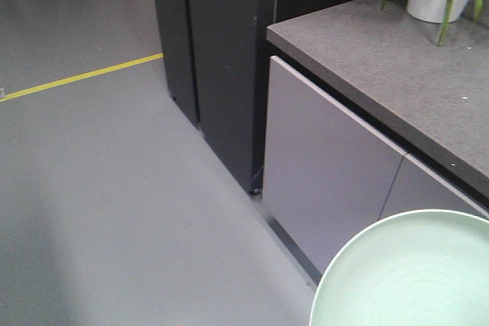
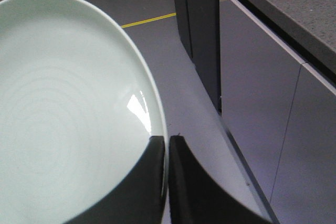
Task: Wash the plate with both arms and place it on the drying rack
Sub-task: 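Hold the plate while driving up to the stainless steel sink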
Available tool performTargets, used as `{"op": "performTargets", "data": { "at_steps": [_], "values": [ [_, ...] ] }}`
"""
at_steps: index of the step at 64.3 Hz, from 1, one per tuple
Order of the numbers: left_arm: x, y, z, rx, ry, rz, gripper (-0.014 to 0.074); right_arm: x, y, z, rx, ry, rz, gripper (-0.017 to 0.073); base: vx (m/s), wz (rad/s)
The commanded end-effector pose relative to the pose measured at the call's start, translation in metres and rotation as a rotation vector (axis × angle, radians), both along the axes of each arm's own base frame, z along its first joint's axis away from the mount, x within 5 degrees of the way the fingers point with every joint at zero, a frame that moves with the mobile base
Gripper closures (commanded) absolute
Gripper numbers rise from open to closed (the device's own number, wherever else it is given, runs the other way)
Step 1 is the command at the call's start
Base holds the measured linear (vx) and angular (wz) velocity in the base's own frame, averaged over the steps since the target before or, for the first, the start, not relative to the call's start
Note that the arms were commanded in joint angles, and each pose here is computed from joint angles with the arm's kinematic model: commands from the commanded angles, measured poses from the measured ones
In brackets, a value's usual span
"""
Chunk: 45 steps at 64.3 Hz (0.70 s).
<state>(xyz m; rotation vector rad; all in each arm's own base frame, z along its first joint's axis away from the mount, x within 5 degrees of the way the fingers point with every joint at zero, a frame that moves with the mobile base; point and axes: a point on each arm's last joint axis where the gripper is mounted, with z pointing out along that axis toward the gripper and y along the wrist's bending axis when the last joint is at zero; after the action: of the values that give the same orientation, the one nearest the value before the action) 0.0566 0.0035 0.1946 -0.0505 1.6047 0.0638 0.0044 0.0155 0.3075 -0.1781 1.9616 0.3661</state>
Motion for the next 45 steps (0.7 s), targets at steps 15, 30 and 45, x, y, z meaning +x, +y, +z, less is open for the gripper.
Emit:
{"op": "performTargets", "data": {
  "at_steps": [15,30,45],
  "values": [
    [-0.0025,0.0005,0.0169,-0.003,-0.116,0.005,0.06,0.0038,0.0,0.0128,0.024,-0.072,-0.017,0.0561,0.08,-0.3],
    [-0.0025,0.0005,0.0169,-0.003,-0.116,0.005,0.06,0.0038,0.0,0.0128,0.024,-0.072,-0.017,0.0561,0.08,-0.31],
    [-0.0025,0.0005,0.0169,-0.003,-0.116,0.005,0.06,0.0038,0.0,0.0128,0.024,-0.072,-0.017,0.0561,0.07,-0.29]
  ]
}}
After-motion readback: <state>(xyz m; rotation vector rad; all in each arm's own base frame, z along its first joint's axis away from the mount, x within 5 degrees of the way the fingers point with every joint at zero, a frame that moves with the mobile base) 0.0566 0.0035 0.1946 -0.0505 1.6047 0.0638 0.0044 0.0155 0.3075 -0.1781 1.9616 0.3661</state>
